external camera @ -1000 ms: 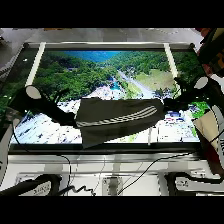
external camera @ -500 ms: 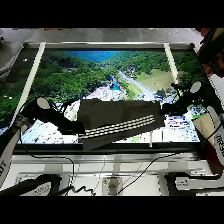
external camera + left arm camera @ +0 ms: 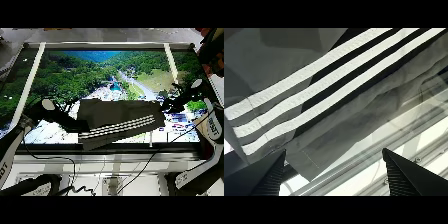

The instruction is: Fold the clothes and pants, and hang the long-sleeved shirts on hangers.

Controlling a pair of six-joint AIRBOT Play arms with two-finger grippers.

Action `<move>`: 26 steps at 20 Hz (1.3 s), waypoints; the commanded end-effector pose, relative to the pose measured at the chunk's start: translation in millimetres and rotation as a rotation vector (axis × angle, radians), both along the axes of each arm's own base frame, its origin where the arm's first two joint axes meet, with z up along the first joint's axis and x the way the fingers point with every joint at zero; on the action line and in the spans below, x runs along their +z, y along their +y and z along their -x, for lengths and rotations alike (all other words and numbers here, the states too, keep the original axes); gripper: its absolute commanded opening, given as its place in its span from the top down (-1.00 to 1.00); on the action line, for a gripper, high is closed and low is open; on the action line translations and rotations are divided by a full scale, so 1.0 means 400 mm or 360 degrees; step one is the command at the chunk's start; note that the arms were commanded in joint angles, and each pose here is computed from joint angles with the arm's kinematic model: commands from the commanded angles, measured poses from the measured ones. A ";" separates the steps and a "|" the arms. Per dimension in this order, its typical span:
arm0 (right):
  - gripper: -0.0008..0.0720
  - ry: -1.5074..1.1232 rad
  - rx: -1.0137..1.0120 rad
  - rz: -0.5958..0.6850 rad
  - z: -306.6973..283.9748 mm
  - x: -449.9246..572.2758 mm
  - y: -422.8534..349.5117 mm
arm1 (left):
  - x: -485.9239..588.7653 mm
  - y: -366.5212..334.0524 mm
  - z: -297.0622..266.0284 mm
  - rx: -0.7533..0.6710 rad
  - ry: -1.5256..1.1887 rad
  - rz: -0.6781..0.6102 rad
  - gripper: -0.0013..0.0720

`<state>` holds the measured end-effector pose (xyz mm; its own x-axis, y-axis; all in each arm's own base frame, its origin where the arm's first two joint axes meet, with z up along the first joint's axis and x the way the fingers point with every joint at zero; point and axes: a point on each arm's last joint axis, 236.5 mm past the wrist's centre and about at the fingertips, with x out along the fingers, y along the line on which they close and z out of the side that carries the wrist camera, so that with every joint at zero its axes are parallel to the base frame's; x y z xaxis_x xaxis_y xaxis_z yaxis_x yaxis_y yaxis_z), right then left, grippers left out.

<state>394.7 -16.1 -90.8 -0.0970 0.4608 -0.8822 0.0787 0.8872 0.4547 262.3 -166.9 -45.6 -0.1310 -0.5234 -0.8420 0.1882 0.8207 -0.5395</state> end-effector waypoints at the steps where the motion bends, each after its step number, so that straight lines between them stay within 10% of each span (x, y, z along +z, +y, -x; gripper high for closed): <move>1: -0.57 -0.0016 0.0021 -0.0192 -0.025 -0.053 0.030 | -0.001 -0.003 -0.002 0.0000 -0.0007 0.0000 -0.92; 10: -0.46 -0.0152 0.0387 -0.0360 -0.036 -0.056 0.219 | -0.008 -0.001 -0.049 0.0065 -0.0117 -0.0014 -0.92; 12: 0.13 -0.0192 0.0417 -0.0346 -0.051 -0.061 0.267 | -0.014 0.008 -0.072 0.0082 -0.0177 -0.0040 -0.92; 18: 0.89 -0.0289 0.0553 -0.0466 -0.051 -0.009 0.463 | -0.023 0.034 -0.127 0.0117 -0.0324 -0.0119 -0.92; 26: 0.90 -0.0790 0.0136 0.0141 -0.147 0.344 0.199 | 0.193 0.015 -0.271 0.0067 -0.0753 -0.0053 -0.92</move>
